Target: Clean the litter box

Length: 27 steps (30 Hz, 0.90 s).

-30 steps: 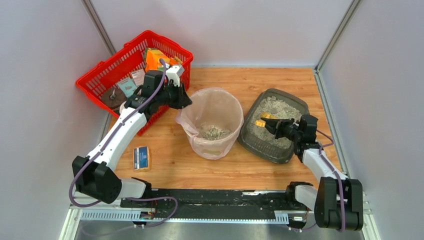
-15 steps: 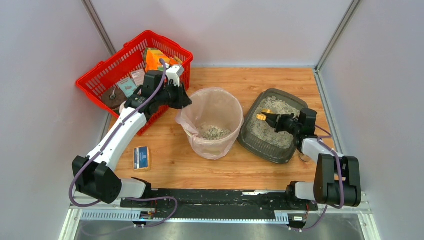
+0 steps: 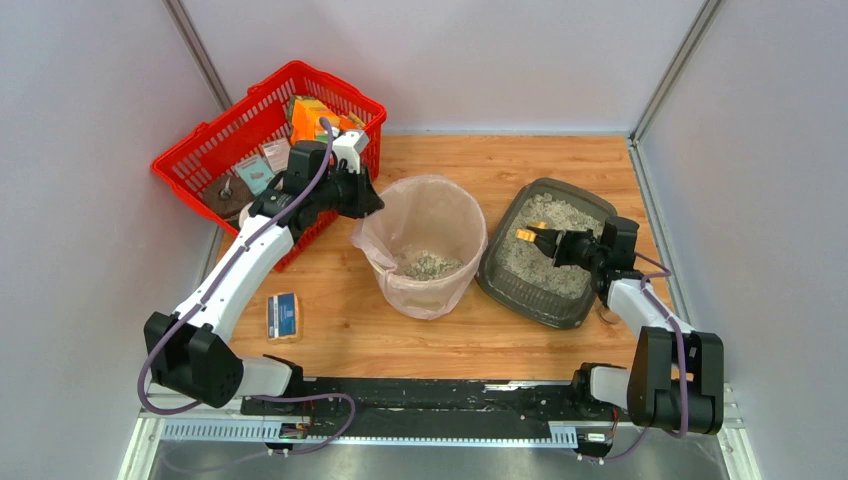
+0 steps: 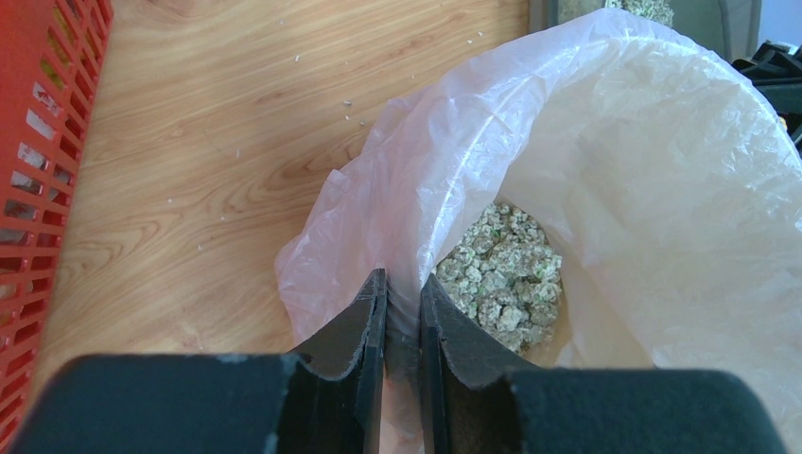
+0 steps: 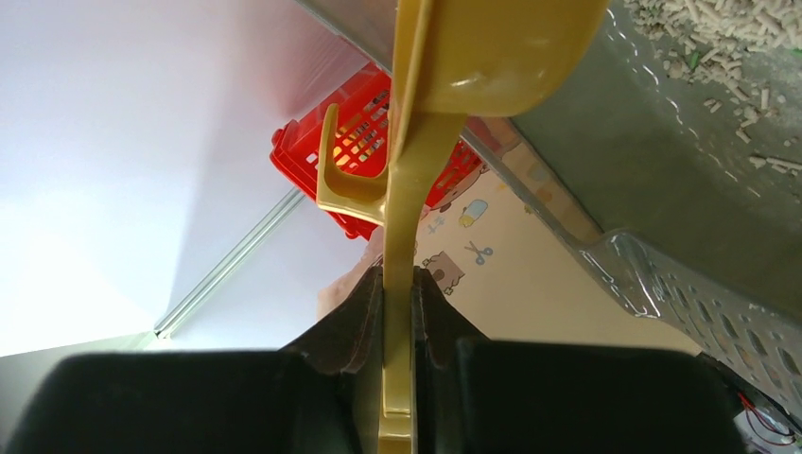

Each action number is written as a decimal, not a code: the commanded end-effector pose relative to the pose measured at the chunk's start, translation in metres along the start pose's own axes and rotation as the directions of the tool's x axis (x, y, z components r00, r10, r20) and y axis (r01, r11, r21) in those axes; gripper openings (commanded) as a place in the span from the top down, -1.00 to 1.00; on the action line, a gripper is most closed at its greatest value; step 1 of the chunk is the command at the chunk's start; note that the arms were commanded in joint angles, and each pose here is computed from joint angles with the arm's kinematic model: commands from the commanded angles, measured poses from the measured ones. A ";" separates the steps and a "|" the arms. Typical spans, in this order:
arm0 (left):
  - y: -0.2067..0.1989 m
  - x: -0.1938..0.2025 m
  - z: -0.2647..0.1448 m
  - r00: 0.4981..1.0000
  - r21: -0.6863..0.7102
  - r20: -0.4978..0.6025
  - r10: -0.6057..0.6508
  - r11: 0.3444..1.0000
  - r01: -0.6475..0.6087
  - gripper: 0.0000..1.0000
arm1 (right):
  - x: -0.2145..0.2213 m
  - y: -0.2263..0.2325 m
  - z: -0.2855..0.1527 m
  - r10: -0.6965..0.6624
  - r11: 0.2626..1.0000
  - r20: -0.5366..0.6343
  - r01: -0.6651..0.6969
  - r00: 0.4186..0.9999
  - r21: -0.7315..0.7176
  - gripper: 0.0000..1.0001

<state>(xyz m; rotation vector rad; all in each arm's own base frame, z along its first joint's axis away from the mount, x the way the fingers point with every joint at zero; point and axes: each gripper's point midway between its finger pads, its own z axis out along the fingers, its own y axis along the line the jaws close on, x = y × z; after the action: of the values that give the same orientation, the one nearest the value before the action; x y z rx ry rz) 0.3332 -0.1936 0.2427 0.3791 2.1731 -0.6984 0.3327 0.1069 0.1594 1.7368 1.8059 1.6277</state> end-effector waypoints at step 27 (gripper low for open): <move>-0.027 -0.008 -0.017 1.000 0.084 0.019 0.018 0.996 -0.020 1.00 | -0.046 0.001 0.041 0.050 0.999 0.066 -0.050 0.997 -0.001 1.00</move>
<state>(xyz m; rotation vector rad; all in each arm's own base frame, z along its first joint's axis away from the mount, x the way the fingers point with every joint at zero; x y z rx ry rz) 0.3323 -0.1938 0.2435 0.3819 2.1711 -0.6983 0.3728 0.0989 0.1452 1.7049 1.7550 1.6228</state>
